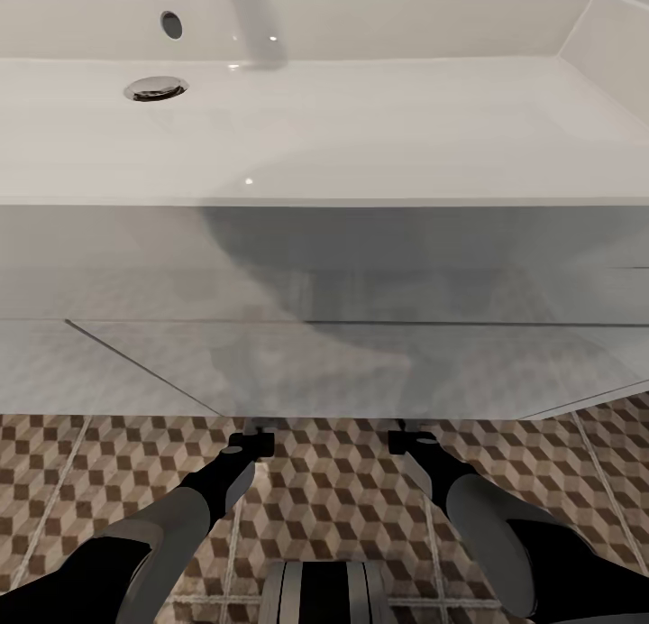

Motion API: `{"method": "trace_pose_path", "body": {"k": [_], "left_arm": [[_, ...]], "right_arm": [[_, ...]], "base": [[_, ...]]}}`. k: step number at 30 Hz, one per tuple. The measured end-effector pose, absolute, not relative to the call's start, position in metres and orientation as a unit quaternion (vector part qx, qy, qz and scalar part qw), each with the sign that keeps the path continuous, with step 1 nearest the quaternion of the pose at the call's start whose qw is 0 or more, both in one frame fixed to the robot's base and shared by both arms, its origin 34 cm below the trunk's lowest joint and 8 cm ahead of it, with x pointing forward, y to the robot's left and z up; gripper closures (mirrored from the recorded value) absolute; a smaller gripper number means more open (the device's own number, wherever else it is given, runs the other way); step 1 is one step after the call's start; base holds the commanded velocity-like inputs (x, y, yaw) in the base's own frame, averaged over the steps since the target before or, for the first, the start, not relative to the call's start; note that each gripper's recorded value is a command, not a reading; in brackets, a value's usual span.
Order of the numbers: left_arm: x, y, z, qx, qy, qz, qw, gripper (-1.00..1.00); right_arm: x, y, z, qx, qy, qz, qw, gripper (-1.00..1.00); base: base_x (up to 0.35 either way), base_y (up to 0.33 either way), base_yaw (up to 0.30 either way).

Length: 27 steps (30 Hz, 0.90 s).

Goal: Take the four mousetraps from the cabinet in the bathroom and place them on the bathroom floor. Make sure all four end up on the same floor surface, and ensure that at least two of them are either under or directly next to the same bathroom sink.

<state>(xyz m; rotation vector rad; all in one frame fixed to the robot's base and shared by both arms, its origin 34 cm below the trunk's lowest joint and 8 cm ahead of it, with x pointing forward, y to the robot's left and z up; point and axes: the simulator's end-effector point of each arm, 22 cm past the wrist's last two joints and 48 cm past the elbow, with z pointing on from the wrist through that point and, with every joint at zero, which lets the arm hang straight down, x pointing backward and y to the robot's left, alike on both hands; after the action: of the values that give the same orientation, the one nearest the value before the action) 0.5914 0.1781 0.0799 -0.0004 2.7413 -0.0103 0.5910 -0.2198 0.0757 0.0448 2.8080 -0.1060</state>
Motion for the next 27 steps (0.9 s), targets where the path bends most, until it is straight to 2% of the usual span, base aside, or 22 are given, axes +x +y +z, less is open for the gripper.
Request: {"method": "trace_pose_path", "body": {"k": [27], "left_arm": [[0.5922,0.1765,0.0804,0.002,0.980,-0.004,0.200,1.00]], "right_arm": [[0.5859,-0.2195,0.0738,0.014,0.986,-0.037,0.160,1.00]], "base": [[0.000,0.000,0.000]]}}
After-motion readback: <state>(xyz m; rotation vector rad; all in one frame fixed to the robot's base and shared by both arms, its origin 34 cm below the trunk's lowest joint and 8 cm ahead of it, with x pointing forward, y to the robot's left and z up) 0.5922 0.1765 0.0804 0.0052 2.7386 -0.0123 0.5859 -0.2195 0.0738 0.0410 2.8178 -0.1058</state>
